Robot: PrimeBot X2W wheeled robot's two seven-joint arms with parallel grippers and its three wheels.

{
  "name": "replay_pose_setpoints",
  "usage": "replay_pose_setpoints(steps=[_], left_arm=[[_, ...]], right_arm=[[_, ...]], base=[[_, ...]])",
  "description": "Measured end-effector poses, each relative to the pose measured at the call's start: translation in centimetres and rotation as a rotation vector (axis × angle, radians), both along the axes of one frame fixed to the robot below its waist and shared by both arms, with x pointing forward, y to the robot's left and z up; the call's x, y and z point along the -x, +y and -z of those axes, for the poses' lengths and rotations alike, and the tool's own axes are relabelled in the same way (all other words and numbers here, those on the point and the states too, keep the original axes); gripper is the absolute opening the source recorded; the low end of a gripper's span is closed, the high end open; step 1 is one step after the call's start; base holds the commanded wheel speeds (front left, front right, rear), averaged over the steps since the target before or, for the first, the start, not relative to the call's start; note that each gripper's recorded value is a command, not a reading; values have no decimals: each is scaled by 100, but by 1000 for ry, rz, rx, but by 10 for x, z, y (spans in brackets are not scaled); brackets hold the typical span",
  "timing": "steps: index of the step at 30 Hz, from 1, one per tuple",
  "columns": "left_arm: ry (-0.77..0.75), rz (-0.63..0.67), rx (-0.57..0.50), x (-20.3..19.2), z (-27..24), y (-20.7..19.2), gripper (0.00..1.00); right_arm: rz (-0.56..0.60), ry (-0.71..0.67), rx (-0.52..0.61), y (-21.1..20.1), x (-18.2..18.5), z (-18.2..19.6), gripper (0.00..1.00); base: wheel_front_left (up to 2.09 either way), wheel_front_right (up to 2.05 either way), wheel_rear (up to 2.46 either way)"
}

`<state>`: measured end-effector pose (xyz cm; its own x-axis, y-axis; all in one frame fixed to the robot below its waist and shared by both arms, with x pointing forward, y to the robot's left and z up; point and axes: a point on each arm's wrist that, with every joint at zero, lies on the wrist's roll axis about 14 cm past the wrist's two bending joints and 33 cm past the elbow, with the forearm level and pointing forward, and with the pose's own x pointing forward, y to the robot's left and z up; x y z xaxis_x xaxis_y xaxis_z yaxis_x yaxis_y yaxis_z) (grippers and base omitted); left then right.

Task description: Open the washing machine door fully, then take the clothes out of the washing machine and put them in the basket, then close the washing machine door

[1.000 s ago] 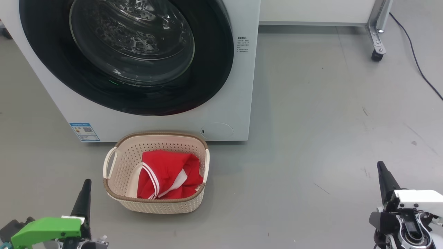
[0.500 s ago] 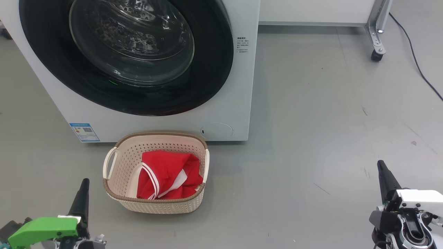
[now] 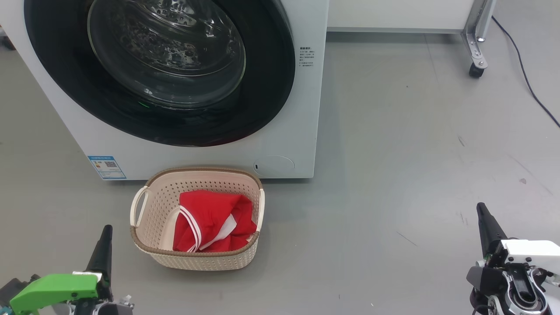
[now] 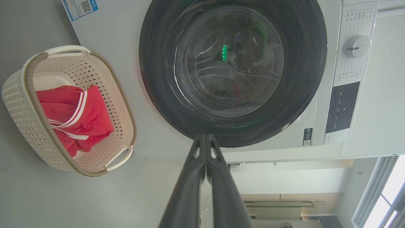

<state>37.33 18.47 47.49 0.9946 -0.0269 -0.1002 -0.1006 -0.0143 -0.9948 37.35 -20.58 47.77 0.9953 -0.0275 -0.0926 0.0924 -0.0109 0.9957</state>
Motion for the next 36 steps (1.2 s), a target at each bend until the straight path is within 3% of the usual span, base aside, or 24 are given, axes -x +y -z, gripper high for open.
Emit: replay_pose_setpoints(steps=[36], left_arm=[[1, -3, 0, 0, 0, 1, 0]], right_arm=[[0, 0, 0, 0, 0, 0, 0]], base=[[0, 0, 0]])
